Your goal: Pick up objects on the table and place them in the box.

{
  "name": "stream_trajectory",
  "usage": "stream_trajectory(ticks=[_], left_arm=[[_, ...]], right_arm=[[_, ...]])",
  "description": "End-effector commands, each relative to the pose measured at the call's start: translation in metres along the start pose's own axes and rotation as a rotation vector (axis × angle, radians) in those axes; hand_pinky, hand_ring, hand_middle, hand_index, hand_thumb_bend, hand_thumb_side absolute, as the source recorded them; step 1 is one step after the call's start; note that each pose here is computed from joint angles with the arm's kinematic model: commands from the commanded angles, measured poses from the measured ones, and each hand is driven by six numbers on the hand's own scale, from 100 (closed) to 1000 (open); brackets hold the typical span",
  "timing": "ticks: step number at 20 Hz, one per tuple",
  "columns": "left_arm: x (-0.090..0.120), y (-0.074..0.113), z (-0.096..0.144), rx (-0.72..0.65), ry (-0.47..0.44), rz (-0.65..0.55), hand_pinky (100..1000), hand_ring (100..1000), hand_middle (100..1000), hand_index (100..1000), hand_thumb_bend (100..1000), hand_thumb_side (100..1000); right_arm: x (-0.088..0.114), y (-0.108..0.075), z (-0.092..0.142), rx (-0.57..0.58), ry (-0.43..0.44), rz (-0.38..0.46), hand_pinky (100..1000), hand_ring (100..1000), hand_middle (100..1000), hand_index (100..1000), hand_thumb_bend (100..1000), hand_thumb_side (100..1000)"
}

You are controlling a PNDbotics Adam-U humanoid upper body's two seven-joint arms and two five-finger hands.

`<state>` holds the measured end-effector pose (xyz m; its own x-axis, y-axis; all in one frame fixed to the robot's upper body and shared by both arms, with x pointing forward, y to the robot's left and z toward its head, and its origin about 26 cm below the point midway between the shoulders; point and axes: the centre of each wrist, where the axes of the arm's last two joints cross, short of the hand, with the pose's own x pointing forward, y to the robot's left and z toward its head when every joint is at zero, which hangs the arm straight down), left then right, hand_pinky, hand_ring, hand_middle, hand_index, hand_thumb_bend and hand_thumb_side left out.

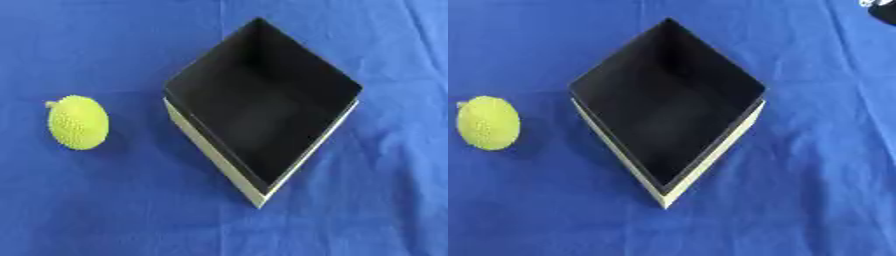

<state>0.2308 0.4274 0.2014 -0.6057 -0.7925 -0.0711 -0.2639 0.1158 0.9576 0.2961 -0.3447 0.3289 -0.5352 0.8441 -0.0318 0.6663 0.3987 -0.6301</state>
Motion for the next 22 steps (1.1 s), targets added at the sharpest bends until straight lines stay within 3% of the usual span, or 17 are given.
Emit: stream_trajectory(ticks=[1,12,22], left_arm=[[-0.006,0.013,-0.01,-0.078,-0.024,-0.035,943,899,862,901,420,100],[-0.029,0.026,-0.046,-0.186,-0.1,0.095,920,886,849,913,441,100],[-0.035,0.029,-0.079,-0.285,-0.173,0.186,916,885,846,900,469,100]], right_arm=[[0.004,-0.008,-0.005,-0.009,-0.031,0.012,827,802,702,836,100,100],[0.005,-0.005,-0.006,-0.001,-0.037,-0.013,828,803,696,837,100,100],[0.006,-0.002,-0.007,0.002,-0.042,-0.033,827,804,690,838,100,100]])
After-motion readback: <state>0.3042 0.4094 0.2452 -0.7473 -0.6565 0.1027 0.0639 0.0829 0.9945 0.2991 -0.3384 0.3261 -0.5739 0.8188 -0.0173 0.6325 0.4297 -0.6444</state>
